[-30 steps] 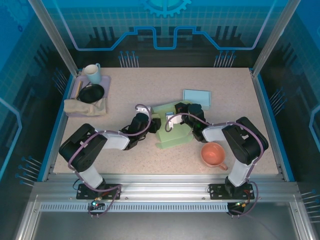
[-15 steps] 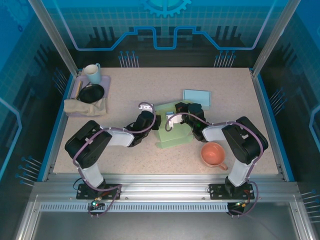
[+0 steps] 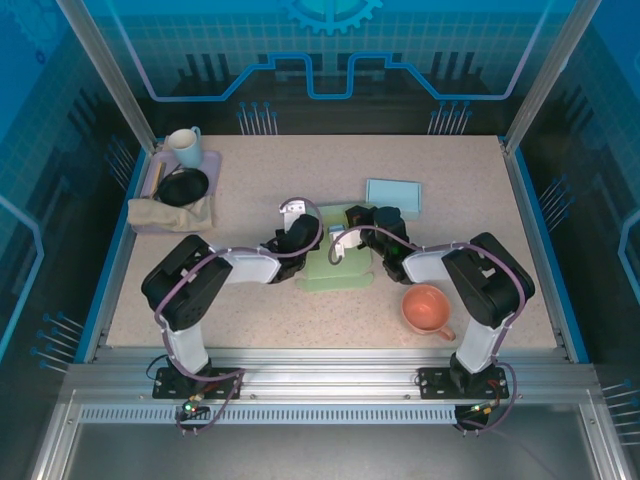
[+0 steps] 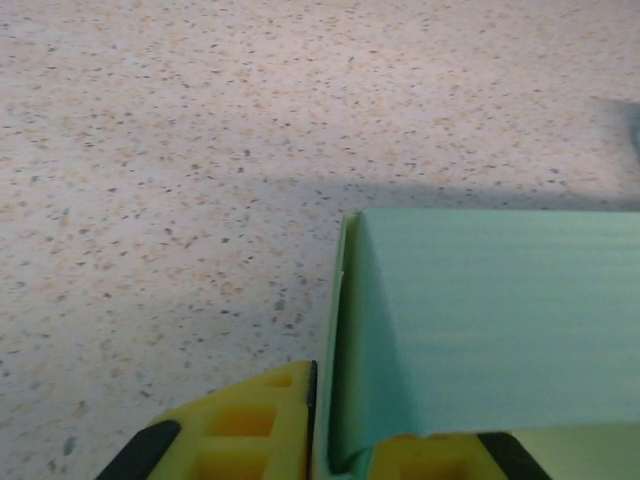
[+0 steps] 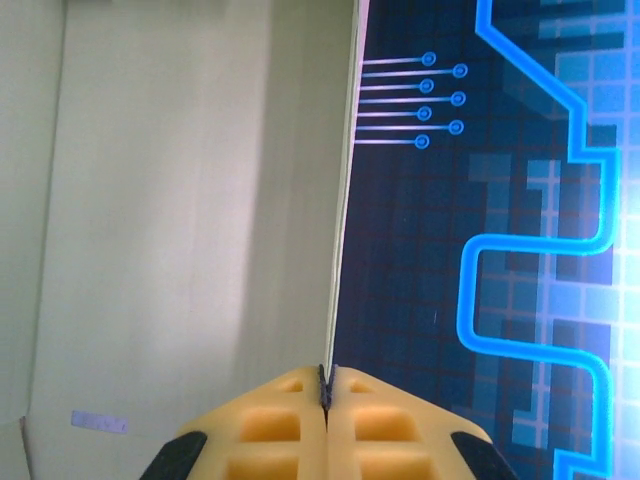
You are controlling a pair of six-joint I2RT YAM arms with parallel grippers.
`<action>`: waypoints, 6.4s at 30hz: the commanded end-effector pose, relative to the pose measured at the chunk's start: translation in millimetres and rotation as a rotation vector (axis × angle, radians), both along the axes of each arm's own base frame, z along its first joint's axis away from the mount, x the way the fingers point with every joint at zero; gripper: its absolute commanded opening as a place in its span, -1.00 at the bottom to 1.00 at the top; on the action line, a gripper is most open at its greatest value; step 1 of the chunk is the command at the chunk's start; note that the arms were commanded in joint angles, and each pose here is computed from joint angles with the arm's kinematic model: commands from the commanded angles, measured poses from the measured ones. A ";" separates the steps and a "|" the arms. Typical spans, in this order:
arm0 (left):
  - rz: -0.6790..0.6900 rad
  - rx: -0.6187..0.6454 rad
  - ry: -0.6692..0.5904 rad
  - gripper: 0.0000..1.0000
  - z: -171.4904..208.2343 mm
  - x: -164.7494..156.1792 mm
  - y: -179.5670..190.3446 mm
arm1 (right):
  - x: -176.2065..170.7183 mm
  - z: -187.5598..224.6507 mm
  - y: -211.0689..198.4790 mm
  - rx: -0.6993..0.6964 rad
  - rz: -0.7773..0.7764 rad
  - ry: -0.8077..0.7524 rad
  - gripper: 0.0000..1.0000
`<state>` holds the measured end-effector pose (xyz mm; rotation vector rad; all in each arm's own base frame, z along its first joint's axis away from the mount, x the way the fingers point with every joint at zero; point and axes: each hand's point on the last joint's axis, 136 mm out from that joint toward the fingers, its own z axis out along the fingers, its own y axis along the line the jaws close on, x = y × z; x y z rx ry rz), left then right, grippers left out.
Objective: Fold the paper box
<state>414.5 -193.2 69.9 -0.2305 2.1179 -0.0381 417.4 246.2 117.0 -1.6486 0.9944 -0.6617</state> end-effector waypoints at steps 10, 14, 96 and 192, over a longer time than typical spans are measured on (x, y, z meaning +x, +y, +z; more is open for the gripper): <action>0.382 0.313 0.089 -0.77 -18.7 -14.0 96.0 | 9.4 -15.5 -18.3 -0.032 -0.073 0.030 -1.00; 0.214 0.259 0.096 -0.70 -28.4 -1.1 69.7 | 8.4 -16.8 -17.1 -0.027 -0.067 0.040 -1.00; -0.221 0.146 0.045 -0.71 -52.1 4.0 12.1 | -15.2 48.8 10.9 1.446 -0.887 1.221 0.62; -0.208 0.152 0.064 -0.71 -53.6 5.5 12.3 | -32.4 -68.8 39.8 1.416 -0.757 1.281 0.04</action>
